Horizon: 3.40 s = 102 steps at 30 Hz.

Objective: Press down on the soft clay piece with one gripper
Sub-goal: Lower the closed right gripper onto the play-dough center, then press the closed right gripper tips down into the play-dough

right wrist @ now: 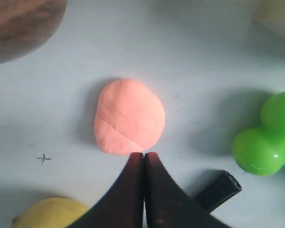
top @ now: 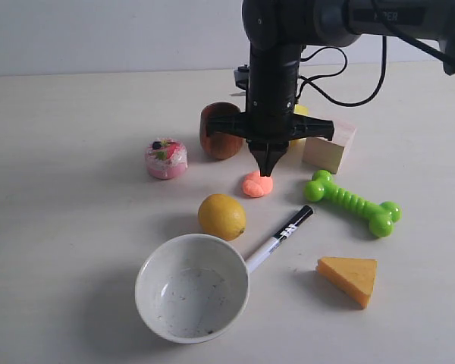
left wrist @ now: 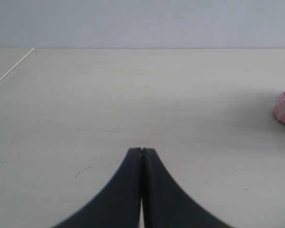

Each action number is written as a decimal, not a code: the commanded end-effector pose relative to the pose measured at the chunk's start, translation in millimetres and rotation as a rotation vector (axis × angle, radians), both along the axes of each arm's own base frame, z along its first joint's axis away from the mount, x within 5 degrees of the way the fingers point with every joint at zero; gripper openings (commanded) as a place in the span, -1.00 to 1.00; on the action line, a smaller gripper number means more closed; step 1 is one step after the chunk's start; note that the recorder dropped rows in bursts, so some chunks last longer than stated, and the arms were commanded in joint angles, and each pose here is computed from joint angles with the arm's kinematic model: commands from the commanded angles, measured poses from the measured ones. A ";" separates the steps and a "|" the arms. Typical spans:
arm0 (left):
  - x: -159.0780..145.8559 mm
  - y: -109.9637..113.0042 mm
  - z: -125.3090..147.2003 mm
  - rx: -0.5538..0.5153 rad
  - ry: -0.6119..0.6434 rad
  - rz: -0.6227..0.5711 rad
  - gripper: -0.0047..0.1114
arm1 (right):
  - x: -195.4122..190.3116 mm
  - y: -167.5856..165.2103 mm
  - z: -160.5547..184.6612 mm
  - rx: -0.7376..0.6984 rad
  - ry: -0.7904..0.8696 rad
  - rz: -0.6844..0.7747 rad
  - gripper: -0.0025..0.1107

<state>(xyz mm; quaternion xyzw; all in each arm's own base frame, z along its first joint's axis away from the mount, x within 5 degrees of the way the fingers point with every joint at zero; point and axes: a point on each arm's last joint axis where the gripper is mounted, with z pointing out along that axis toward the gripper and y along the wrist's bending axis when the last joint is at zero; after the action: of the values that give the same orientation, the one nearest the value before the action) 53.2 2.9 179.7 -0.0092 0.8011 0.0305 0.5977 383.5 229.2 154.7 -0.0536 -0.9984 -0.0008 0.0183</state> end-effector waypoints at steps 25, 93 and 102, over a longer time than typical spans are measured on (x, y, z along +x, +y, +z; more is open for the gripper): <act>-0.2 -0.3 1.1 -0.003 -0.015 -0.005 -0.92 | -0.5 2.4 -22.8 -0.004 0.056 -0.015 -0.96; -0.2 -0.3 1.1 -0.003 -0.015 -0.005 -0.92 | -0.8 6.8 -76.7 -0.001 0.141 0.022 -0.96; -0.2 -0.3 1.1 -0.003 -0.015 -0.005 -0.92 | 0.2 7.3 -76.8 0.005 0.130 0.028 -0.96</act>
<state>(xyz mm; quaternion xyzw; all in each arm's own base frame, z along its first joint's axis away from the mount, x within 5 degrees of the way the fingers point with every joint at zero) 53.2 2.9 179.7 -0.0092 0.8011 0.0305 0.5977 388.1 237.3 108.2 -0.0427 -0.9975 -0.0133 0.0554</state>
